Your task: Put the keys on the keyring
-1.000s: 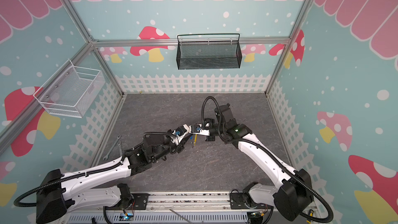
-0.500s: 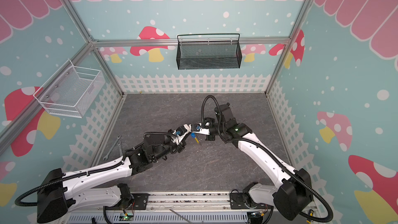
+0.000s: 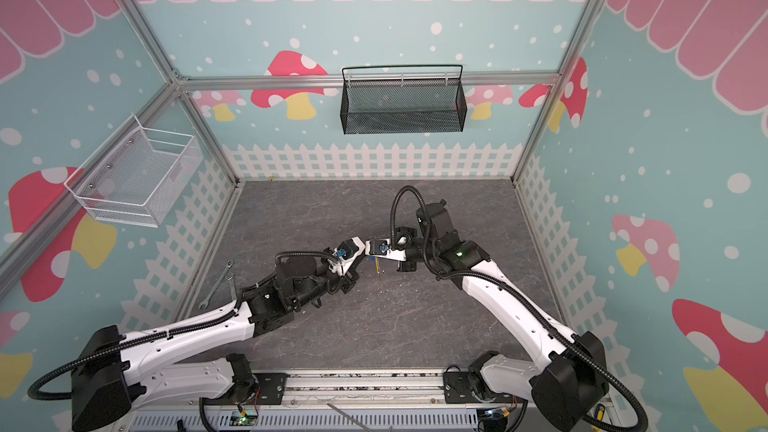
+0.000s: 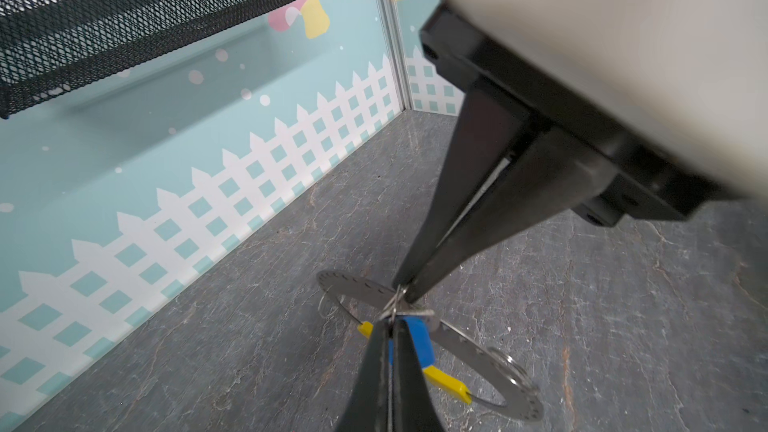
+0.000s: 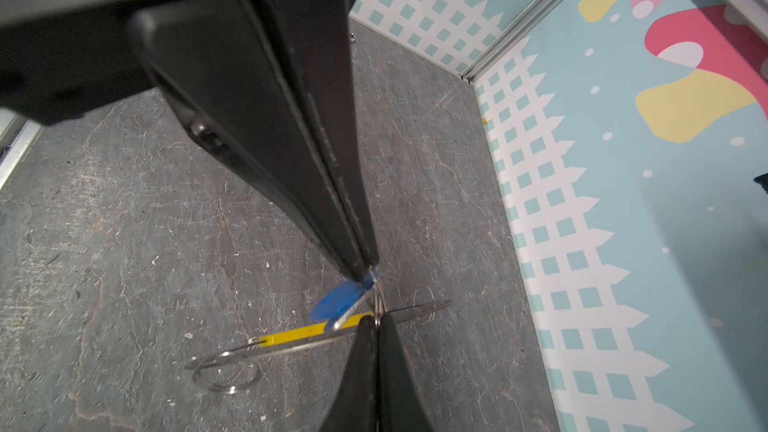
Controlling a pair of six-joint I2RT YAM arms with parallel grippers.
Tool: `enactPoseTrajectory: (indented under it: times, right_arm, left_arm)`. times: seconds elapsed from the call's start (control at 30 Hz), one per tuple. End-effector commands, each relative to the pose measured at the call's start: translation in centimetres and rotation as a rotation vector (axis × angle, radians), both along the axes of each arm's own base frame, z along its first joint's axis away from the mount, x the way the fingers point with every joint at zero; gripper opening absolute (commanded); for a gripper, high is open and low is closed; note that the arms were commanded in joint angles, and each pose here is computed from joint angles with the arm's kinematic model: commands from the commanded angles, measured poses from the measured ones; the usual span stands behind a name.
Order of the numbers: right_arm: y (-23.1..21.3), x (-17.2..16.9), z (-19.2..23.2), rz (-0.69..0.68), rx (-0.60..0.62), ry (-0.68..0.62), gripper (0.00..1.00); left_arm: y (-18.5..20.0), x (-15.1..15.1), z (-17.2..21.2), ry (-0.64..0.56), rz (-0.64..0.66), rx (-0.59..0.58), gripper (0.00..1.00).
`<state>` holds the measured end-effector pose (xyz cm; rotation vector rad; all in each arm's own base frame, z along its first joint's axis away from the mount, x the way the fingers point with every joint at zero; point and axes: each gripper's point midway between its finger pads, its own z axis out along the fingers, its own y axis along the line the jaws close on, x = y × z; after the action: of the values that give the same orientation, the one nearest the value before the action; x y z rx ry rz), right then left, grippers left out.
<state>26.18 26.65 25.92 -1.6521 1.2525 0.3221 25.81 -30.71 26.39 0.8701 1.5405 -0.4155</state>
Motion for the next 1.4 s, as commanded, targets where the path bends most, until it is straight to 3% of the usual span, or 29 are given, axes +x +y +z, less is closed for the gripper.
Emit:
enactPoseTrajectory:
  times: [0.0, 0.33, 0.43, 0.57, 0.67, 1.03, 1.23, 1.37]
  right_arm:
    - [0.2, -0.6, 1.3, 0.027, 0.034, -0.066, 0.0]
    - [0.2, -1.4, 2.4, 0.059, 0.087, -0.132, 0.0]
    - [0.3, -1.4, 2.3, 0.063, 0.087, -0.119, 0.0]
    - [0.3, -1.3, 2.2, 0.059, 0.082, -0.12, 0.0]
    - [0.3, -1.3, 2.2, 0.063, 0.078, -0.131, 0.0]
    - [0.1, -2.5, 2.0, 0.127, 0.081, -0.232, 0.0]
    - [0.1, -2.7, 2.3, 0.143, 0.086, -0.258, 0.0]
    - [0.0, -2.7, 2.2, 0.143, 0.082, -0.264, 0.0]
  left_arm:
    - [1.1, 0.2, 0.4, 0.025, 0.015, -0.045, 0.0]
    - [1.8, 0.3, 0.5, 0.077, -0.012, -0.095, 0.0]
    - [1.0, -0.4, 0.3, 0.097, -0.078, -0.081, 0.0]
    - [0.2, -2.1, 0.9, 0.11, -0.192, -0.091, 0.26]
    - [0.2, -2.5, 1.1, 0.129, -0.234, -0.06, 0.29]
    - [-0.3, -2.0, 1.7, 0.188, -0.315, -0.021, 0.29]
    - [-1.1, -2.2, 0.8, 0.245, -0.368, 0.012, 0.26]
    - [-1.5, -2.1, 0.9, 0.252, -0.383, 0.014, 0.19]
